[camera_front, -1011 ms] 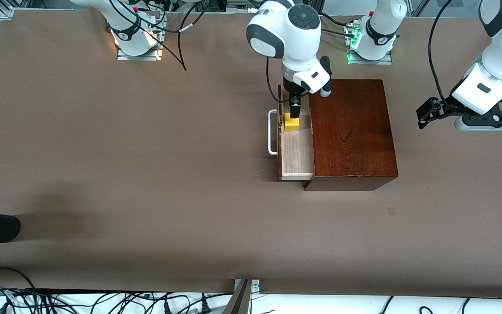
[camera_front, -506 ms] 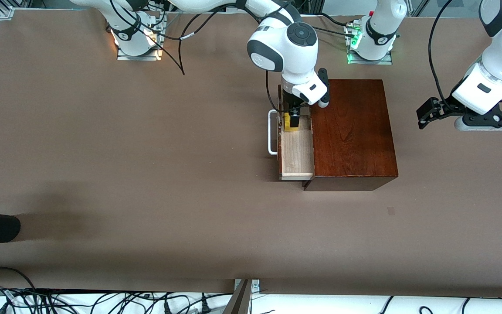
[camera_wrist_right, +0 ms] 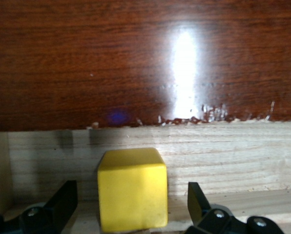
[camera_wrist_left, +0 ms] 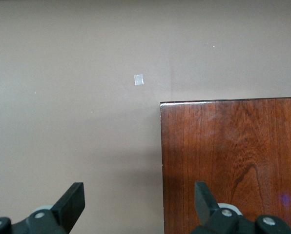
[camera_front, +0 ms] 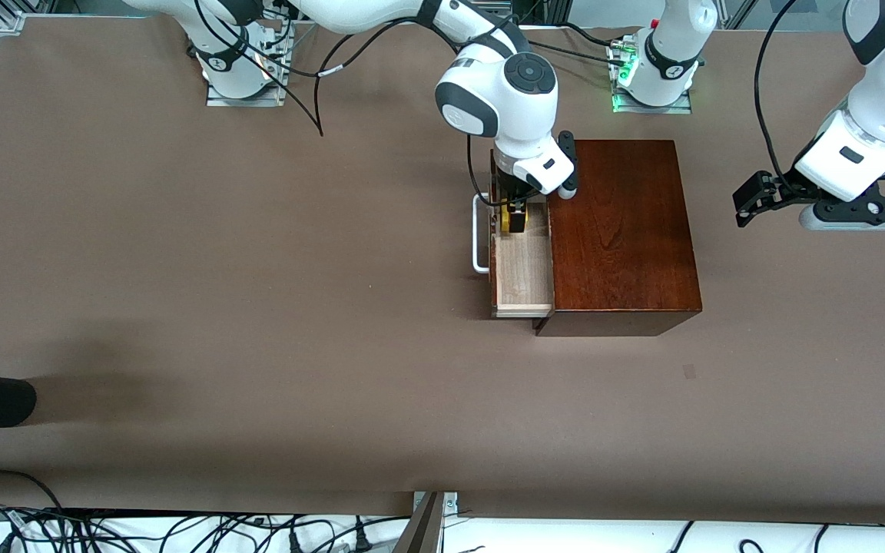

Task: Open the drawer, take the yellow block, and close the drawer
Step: 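Lower the right gripper and grasp the yellow block, then lift the yellow block out of the drawer with the right gripper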

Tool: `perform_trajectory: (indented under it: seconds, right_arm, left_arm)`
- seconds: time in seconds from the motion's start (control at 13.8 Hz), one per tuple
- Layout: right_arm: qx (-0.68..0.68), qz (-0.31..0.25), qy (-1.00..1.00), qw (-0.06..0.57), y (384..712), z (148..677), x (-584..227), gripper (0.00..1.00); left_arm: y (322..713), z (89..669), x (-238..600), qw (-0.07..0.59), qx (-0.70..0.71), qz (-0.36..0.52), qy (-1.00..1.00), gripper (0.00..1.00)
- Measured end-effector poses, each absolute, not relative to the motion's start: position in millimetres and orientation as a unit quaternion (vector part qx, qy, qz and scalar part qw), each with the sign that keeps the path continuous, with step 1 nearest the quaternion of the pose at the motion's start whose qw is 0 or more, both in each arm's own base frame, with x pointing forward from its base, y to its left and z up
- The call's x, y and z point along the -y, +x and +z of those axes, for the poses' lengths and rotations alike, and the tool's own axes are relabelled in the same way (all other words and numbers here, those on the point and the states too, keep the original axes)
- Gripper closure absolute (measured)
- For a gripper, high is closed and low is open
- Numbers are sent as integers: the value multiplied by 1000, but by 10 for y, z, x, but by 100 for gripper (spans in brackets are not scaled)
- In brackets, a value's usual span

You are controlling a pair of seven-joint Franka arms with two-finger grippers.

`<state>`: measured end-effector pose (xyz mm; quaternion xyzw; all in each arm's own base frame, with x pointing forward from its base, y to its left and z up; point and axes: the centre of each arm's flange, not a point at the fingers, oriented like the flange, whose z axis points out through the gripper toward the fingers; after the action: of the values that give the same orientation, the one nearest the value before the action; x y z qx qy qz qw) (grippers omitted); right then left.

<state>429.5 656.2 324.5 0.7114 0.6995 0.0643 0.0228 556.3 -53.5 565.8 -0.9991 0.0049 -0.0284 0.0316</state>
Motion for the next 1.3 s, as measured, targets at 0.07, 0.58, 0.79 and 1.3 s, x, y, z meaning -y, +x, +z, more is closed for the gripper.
perform_trajectory:
  seconds: [0.07,0.58,0.79,1.3]
  right_arm:
    - [-700,65,711,23,4289,3231,-6569,0]
    - [-706,70,704,23,4295,3094,-6601,37]
    - [-707,73,703,24,4315,3124,-6600,44]
    - [-704,77,705,28,4307,3627,-6577,44]
  left_arm:
    - [5563,5658,540,32,-5,-28,-999,0]
    - [5561,5658,554,32,-7,-28,-999,0]
    - [5562,5657,554,32,-7,-28,-999,0]
    - [5562,5656,554,32,-7,-28,-999,0]
